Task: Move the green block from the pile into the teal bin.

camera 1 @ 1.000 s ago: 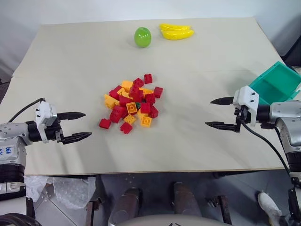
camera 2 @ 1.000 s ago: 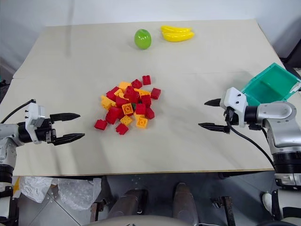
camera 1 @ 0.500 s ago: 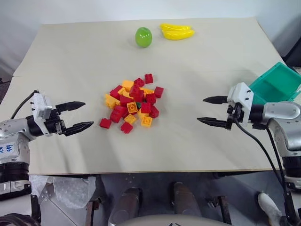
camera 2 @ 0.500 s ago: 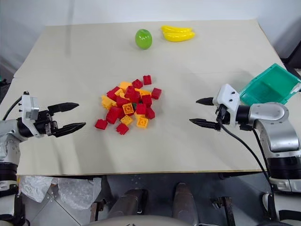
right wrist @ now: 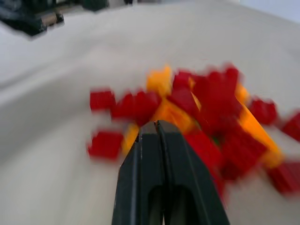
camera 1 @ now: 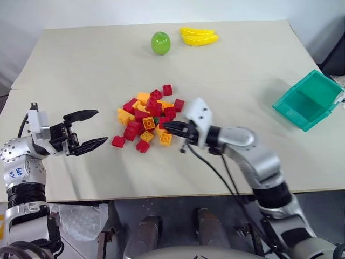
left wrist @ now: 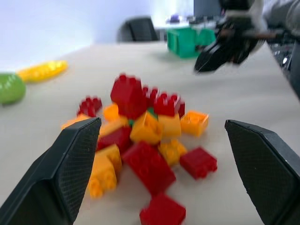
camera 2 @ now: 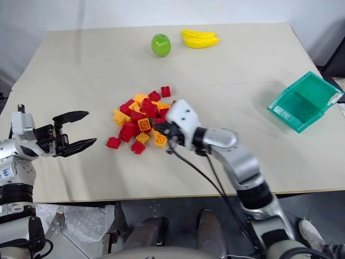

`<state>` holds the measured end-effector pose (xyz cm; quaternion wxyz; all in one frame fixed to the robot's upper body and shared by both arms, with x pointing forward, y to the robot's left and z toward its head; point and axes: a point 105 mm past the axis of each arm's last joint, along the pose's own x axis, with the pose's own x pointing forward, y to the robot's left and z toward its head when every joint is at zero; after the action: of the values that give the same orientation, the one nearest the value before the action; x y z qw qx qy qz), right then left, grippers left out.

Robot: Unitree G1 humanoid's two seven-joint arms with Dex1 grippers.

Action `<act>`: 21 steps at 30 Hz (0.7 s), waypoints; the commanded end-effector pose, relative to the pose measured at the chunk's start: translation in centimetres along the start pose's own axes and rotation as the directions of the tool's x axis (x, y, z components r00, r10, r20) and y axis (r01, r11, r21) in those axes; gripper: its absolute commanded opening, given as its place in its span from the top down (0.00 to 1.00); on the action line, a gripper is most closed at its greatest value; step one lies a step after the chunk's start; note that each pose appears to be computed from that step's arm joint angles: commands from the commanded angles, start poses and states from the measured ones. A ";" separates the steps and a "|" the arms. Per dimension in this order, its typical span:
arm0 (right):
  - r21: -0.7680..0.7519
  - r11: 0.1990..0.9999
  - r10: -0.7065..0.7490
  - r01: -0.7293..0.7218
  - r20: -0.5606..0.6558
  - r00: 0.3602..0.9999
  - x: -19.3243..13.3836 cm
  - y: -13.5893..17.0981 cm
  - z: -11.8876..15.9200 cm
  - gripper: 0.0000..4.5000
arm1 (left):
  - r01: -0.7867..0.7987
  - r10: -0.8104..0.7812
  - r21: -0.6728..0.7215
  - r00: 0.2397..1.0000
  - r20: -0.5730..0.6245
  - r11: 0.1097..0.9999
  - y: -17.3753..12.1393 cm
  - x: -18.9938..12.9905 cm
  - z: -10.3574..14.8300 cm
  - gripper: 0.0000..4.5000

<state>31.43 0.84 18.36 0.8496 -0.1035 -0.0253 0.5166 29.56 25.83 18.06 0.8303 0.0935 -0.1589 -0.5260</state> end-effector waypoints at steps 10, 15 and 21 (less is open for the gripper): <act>0.084 0.984 -0.159 0.160 -0.016 0.987 7.8 -0.4 -1.1 1.00 | 0.099 -0.099 -0.031 0.995 0.020 0.995 -2.9 -1.2 0.8 0.00; 0.062 0.943 -0.324 0.327 -0.056 0.944 8.8 -3.6 -2.0 1.00 | 0.080 -0.080 -0.029 0.997 0.010 0.996 -2.7 -1.1 0.6 0.00; -0.002 0.877 -0.478 0.480 -0.086 0.874 5.5 -7.8 -3.2 1.00 | 0.063 -0.063 -0.013 0.998 0.004 0.998 -2.3 -1.0 0.6 0.00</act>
<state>41.15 2.27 15.19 0.9488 -0.1078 0.0157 0.2966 27.37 25.59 16.94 0.8239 0.0700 -0.1435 -0.5437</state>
